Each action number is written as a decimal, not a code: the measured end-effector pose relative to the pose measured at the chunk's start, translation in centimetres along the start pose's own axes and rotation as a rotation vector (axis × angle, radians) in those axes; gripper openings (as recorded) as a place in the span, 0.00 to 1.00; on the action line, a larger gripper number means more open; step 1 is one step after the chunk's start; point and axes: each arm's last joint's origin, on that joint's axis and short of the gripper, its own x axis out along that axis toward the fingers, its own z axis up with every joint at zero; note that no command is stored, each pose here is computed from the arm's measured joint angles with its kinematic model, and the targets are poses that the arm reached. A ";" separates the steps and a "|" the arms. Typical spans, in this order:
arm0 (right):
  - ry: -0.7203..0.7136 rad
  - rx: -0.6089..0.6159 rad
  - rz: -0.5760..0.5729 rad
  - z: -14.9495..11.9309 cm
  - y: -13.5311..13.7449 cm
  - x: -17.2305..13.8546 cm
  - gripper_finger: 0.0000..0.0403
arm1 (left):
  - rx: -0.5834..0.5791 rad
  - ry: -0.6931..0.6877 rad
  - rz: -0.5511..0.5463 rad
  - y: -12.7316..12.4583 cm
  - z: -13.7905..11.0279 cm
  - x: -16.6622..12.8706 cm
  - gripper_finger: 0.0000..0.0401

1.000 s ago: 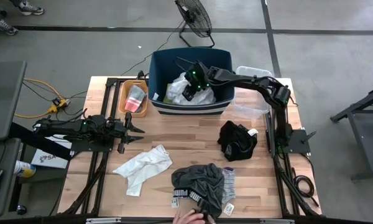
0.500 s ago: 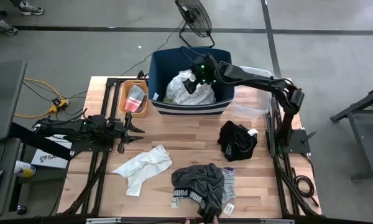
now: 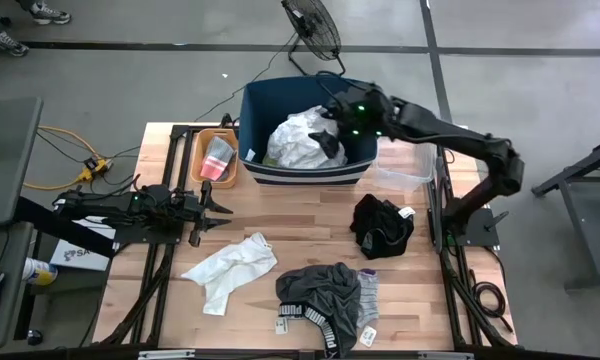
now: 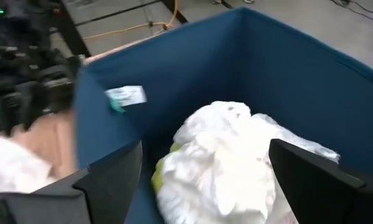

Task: Pick & Place Cloths
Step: Put the black underwear into the transparent bin

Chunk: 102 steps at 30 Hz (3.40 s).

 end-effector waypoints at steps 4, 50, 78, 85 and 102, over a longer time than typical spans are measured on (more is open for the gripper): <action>0.031 -0.020 0.026 -0.5 1.0 -2.8 0.85 | 0.000 0.000 0.000 0.0 0.0 0.0 0.28; 0.828 0.433 -0.243 -23.4 7.3 -7.1 0.85 | 0.000 0.000 -0.001 0.0 0.0 0.0 0.28; 0.727 0.570 -0.425 -31.3 6.9 -3.6 0.97 | 0.000 0.000 0.000 0.0 0.0 0.0 0.28; 0.760 0.600 -0.547 -32.7 6.4 -2.3 0.97 | 0.000 0.000 0.000 0.0 0.0 0.0 0.28; 0.779 0.625 -0.506 -33.1 7.0 -0.9 0.53 | 0.000 0.000 -0.001 0.0 0.0 0.0 0.28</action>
